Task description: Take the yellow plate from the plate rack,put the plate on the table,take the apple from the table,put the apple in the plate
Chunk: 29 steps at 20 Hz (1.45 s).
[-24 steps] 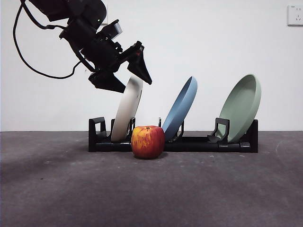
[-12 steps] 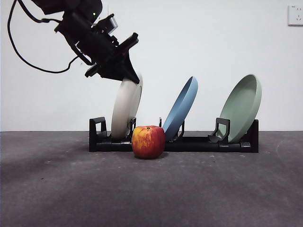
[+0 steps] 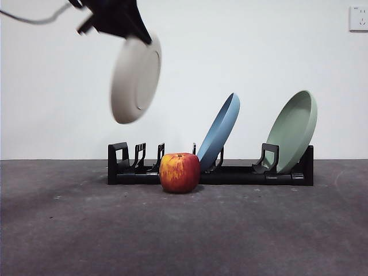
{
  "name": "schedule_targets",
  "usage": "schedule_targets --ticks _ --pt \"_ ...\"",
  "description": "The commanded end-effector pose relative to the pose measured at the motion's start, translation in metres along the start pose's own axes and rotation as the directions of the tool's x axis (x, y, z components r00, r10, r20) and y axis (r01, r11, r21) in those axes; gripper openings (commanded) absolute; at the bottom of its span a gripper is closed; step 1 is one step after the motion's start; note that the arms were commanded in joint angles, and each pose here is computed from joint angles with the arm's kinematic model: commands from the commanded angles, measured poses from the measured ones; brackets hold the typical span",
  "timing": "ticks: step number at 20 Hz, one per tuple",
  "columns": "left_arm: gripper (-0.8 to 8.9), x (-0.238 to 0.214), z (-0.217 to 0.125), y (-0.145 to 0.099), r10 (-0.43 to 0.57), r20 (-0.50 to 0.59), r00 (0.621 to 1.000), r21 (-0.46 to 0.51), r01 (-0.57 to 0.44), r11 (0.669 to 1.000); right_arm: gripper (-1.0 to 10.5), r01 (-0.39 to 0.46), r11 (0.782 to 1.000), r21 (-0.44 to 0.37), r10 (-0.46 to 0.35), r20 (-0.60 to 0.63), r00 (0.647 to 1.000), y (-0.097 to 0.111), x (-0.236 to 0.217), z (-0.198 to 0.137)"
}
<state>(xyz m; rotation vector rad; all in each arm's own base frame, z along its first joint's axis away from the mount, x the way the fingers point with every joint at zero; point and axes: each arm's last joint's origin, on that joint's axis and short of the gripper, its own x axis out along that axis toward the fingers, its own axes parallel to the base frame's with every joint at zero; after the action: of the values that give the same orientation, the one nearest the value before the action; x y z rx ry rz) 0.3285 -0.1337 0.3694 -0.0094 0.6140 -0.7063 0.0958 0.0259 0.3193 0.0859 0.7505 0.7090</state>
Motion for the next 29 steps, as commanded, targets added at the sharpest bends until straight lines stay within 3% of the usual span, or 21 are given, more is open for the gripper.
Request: schedule_targets --ticks 1,5,8,12,19,25,29 --pt "-0.07 -0.028 -0.004 -0.027 0.076 -0.052 0.996 0.154 -0.067 0.986 6.9 -0.002 1.0 -0.003 0.002 0.004 1.0 0.001 -0.001 0.001" --pt "-0.07 -0.065 -0.024 -0.087 0.259 -0.173 0.95 0.354 -0.186 0.917 6.9 -0.003 1.0 0.002 0.003 0.004 1.0 0.001 -0.001 0.001" --pt "-0.06 -0.07 -0.048 -0.127 0.396 -0.27 0.878 0.489 -0.229 0.842 6.9 -0.003 1.0 0.004 0.003 0.004 1.0 0.001 -0.001 0.001" --pt "-0.06 -0.053 -0.089 -0.17 0.436 -0.286 0.853 0.574 -0.212 0.791 6.9 -0.005 1.0 0.016 0.005 0.004 1.0 0.001 -0.001 0.001" --pt "-0.06 0.011 -0.191 -0.187 0.466 -0.301 0.832 0.678 -0.157 0.718 6.9 -0.006 1.0 0.028 0.006 -0.003 1.0 0.001 -0.001 0.0" --pt "-0.06 0.056 -0.24 -0.204 0.526 -0.268 0.807 0.768 -0.15 0.623 6.9 -0.007 0.999 0.038 0.008 -0.017 1.0 0.001 -0.001 -0.002" --pt "-0.06 0.085 -0.271 -0.214 0.534 -0.295 0.792 0.8 -0.101 0.592 6.9 -0.007 0.999 0.038 0.008 -0.017 1.0 0.001 -0.001 -0.002"
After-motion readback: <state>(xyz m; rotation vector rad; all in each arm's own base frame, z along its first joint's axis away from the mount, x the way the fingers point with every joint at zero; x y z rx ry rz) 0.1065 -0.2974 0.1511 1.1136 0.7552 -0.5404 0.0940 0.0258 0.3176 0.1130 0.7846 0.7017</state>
